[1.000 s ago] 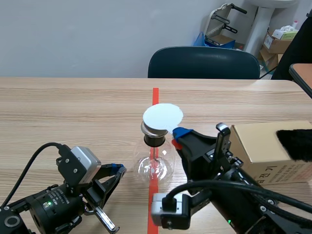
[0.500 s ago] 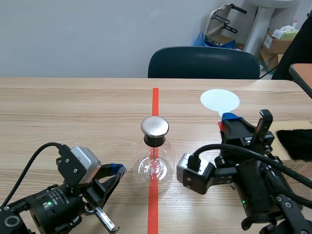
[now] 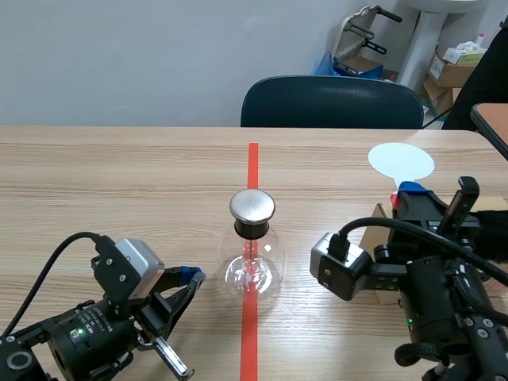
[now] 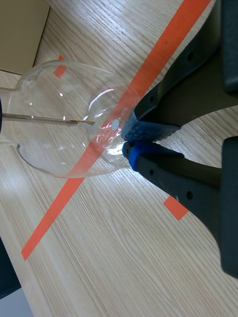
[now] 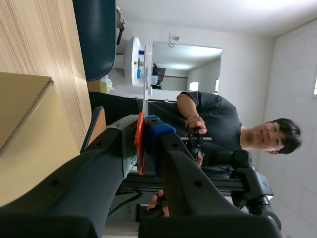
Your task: Do the electroscope experiment
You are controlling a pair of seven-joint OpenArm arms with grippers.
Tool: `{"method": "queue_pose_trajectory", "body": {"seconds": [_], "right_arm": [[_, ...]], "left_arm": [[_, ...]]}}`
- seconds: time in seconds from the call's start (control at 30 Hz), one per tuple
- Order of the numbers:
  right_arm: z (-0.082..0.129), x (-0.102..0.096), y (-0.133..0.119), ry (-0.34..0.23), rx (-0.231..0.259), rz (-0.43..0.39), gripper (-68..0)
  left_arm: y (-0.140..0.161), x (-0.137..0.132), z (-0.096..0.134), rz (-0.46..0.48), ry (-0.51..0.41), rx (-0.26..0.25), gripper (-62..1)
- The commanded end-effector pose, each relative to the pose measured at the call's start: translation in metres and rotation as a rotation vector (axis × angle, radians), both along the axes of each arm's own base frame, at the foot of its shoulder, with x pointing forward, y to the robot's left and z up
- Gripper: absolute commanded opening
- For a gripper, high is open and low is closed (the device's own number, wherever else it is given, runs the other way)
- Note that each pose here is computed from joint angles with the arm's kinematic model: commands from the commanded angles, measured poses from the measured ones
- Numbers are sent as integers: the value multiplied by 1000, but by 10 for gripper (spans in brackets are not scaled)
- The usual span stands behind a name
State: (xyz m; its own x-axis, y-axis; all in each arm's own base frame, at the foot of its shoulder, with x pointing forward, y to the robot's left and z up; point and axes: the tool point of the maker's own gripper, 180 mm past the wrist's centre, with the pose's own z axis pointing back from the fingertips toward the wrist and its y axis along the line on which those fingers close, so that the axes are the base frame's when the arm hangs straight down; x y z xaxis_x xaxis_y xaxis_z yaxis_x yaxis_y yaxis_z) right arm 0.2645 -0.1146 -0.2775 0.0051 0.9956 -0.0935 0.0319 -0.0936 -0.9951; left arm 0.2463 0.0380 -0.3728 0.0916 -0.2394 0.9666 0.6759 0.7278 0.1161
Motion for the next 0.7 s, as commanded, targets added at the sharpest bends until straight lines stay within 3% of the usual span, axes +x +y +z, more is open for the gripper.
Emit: {"method": "queue_pose_trajectory", "body": {"seconds": [0.0, 0.67], "right_arm": [[11, 3, 3, -37, 5, 17, -656], [6, -18, 86, -11, -17, 500, -656]], "left_arm": [[-3, 3, 7, 1, -18, -23, -582], [-3, 3, 7, 1, -19, -23, -582]]}}
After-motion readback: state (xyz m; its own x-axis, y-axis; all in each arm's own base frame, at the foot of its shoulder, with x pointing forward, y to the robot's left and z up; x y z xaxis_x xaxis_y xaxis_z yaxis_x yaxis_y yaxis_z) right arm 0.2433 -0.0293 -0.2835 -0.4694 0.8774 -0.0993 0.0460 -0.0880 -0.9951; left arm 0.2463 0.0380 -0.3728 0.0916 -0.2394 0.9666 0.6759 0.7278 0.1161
